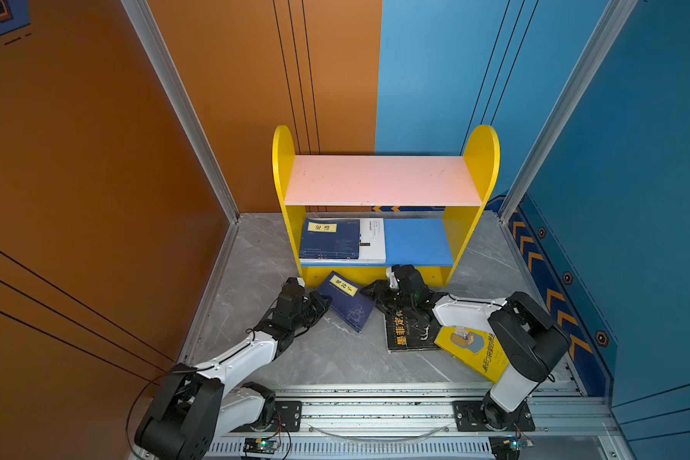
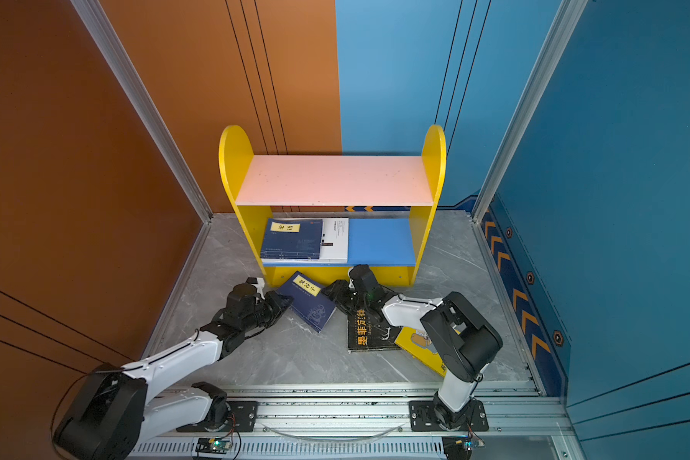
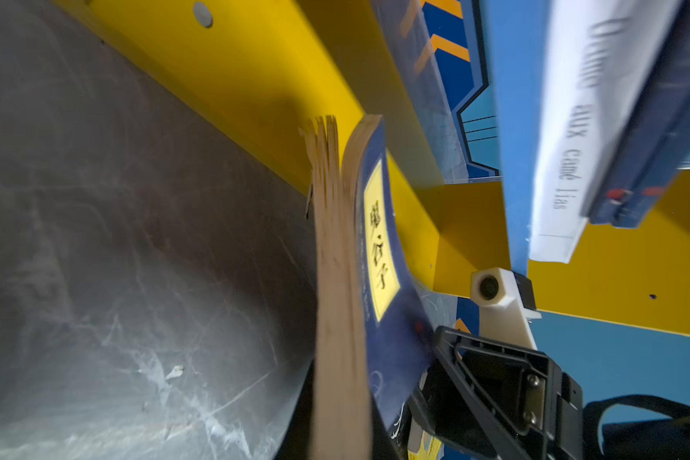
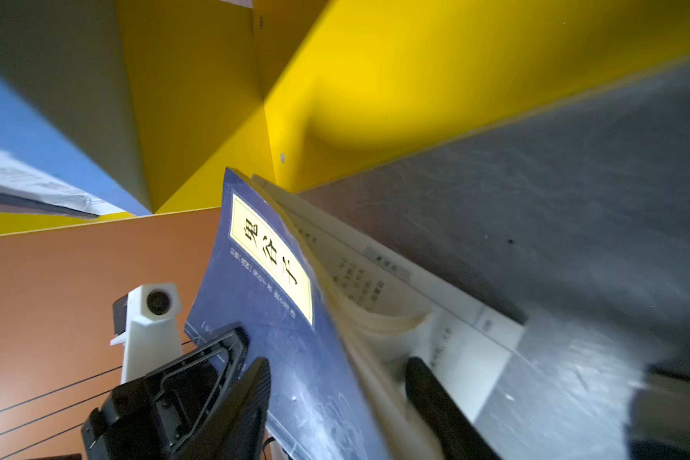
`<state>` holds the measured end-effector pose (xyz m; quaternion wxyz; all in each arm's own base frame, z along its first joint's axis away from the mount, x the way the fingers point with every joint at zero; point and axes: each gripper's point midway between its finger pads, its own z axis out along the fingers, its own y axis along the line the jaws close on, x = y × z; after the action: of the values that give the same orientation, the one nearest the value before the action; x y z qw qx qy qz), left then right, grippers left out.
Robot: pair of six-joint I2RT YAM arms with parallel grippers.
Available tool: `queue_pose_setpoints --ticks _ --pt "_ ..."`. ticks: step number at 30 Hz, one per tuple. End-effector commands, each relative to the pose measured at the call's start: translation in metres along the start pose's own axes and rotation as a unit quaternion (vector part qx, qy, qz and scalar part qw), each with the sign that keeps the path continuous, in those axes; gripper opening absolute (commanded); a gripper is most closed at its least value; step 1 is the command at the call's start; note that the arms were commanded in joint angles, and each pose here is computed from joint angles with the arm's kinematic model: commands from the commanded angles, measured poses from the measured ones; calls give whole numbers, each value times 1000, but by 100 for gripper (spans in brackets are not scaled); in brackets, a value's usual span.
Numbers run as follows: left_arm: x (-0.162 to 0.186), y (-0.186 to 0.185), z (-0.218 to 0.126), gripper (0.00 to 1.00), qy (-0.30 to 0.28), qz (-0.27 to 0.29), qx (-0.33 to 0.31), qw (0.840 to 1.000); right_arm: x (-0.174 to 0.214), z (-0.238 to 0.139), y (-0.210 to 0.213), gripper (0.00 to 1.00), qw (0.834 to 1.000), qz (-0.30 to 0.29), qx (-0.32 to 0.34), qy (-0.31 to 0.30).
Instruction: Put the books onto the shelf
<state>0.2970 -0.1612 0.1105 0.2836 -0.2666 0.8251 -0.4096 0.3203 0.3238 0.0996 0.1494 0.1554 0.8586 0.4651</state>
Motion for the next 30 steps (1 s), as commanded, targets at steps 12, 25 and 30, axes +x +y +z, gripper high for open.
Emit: queue_pose_setpoints --ticks 12,25,30 --pt "13 -108 -110 6 96 155 82 980 -47 -123 58 83 983 -127 2 -129" --pt "-62 -215 -103 2 -27 103 273 956 -41 -151 118 87 964 -125 -181 -152" --pt "-84 -223 -97 2 -69 84 280 954 -31 -142 132 86 958 -119 -220 -139"
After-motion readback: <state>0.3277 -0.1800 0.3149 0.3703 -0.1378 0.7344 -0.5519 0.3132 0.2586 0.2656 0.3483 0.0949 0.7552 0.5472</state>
